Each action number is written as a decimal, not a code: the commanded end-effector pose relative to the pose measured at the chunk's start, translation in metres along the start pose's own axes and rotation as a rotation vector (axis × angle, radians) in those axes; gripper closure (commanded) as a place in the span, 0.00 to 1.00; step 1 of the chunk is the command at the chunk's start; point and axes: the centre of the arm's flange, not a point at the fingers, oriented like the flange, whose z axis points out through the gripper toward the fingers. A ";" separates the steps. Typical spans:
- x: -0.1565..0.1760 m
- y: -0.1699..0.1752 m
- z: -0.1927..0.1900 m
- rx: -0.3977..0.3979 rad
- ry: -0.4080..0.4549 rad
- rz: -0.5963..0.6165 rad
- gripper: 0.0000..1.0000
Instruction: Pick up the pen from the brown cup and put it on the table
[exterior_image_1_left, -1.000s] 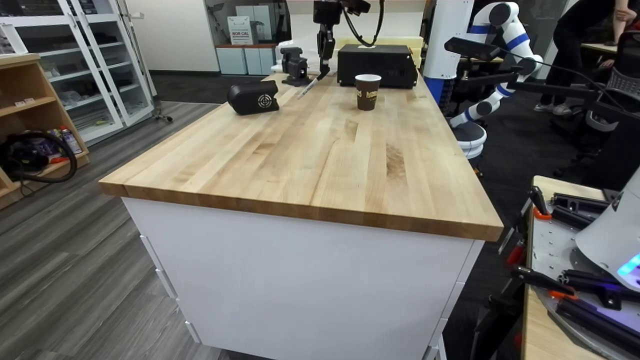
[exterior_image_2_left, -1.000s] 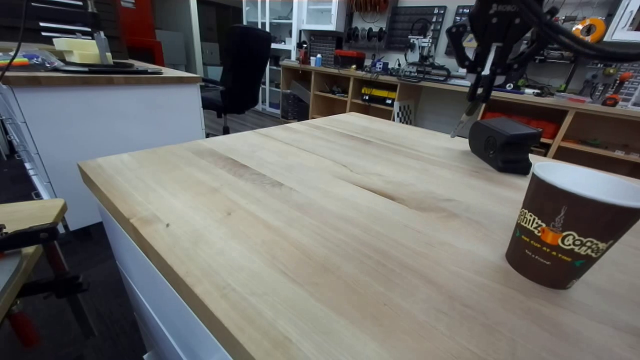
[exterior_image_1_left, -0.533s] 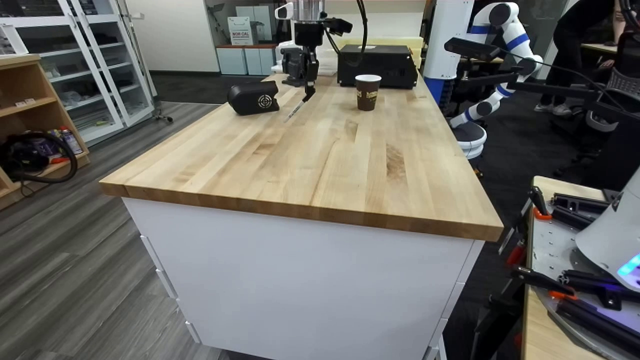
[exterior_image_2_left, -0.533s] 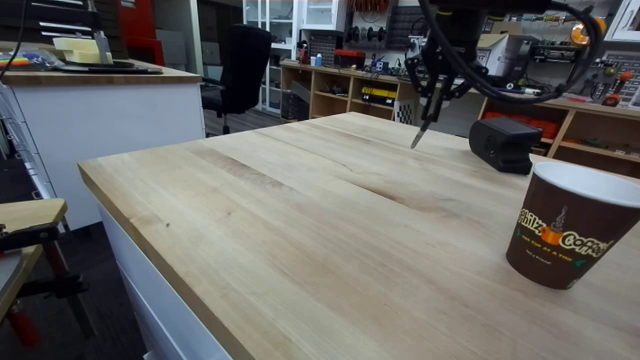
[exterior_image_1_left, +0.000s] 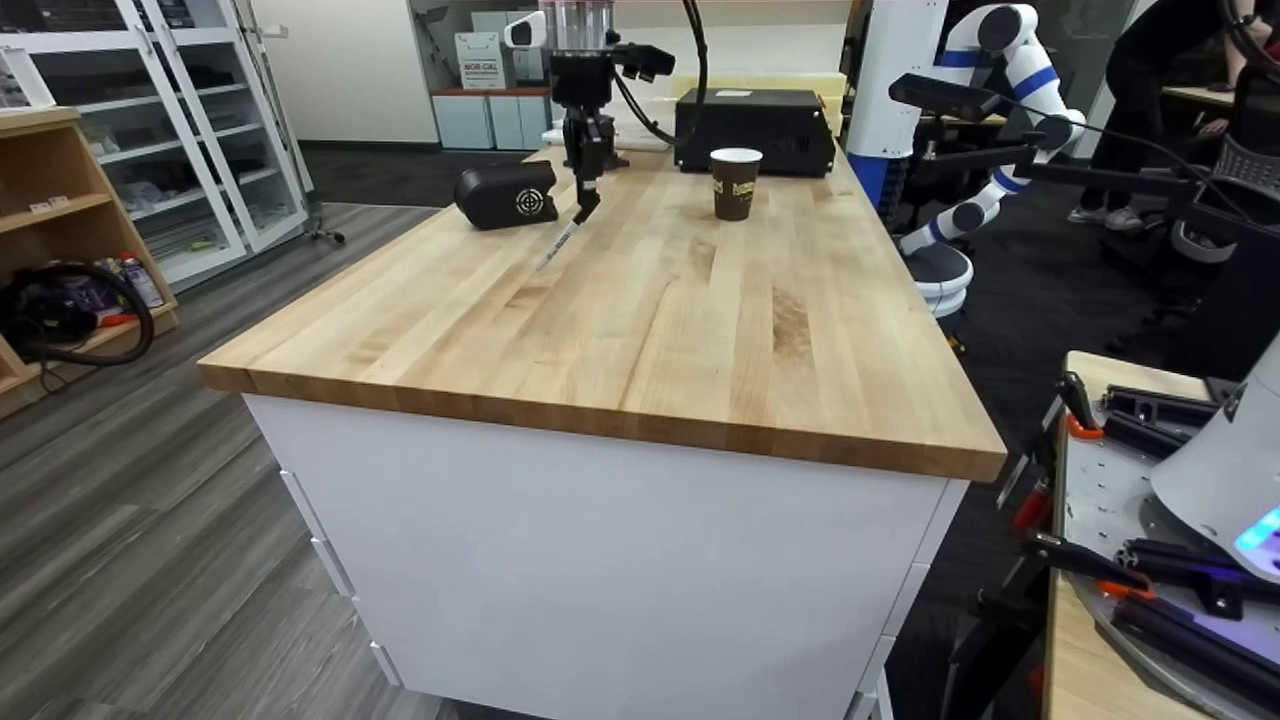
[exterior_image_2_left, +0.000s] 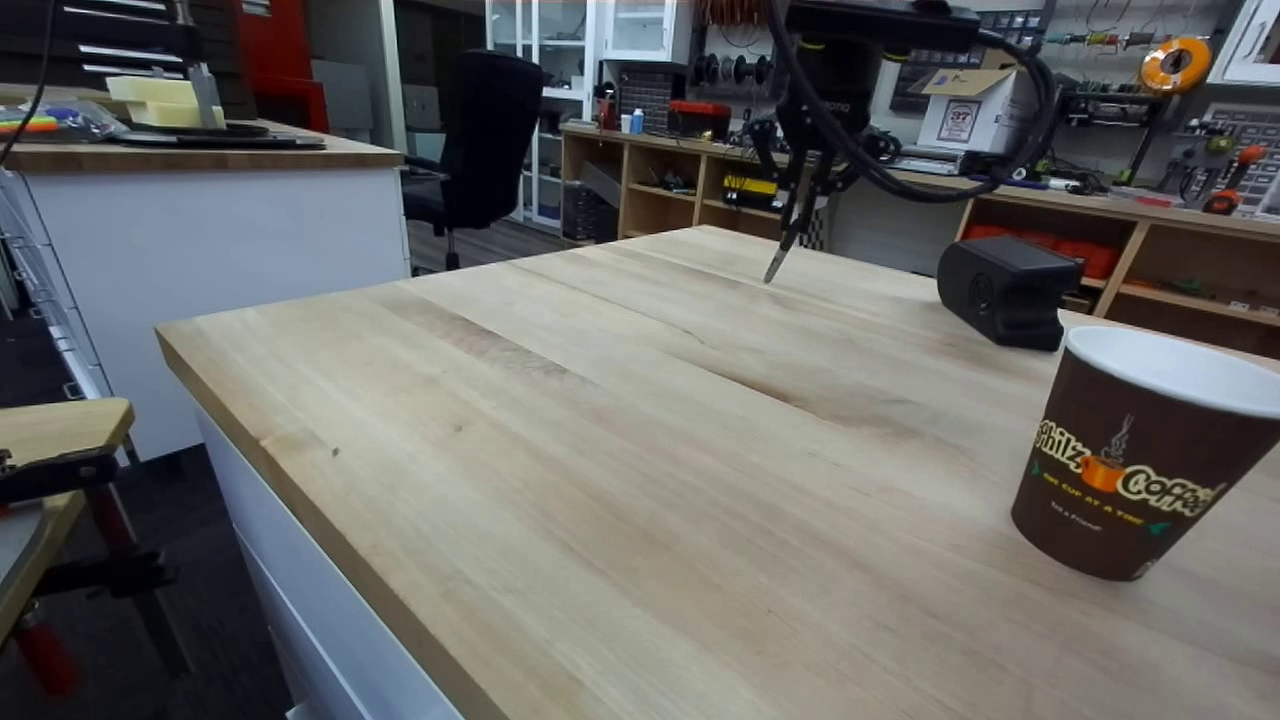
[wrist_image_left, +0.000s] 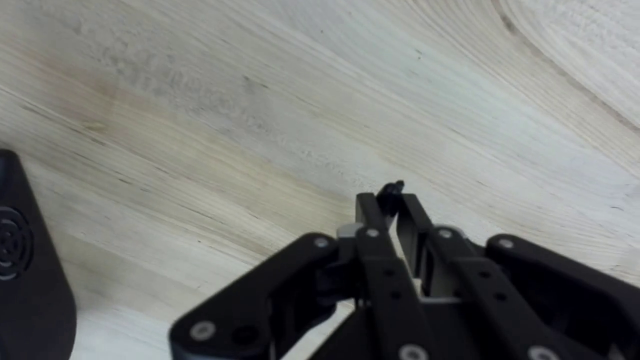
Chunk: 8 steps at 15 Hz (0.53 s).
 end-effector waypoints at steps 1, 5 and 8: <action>0.013 -0.013 0.003 -0.013 -0.025 0.003 0.55; 0.016 -0.020 0.005 -0.004 -0.048 -0.001 0.30; 0.012 -0.028 0.000 0.028 -0.071 -0.004 0.11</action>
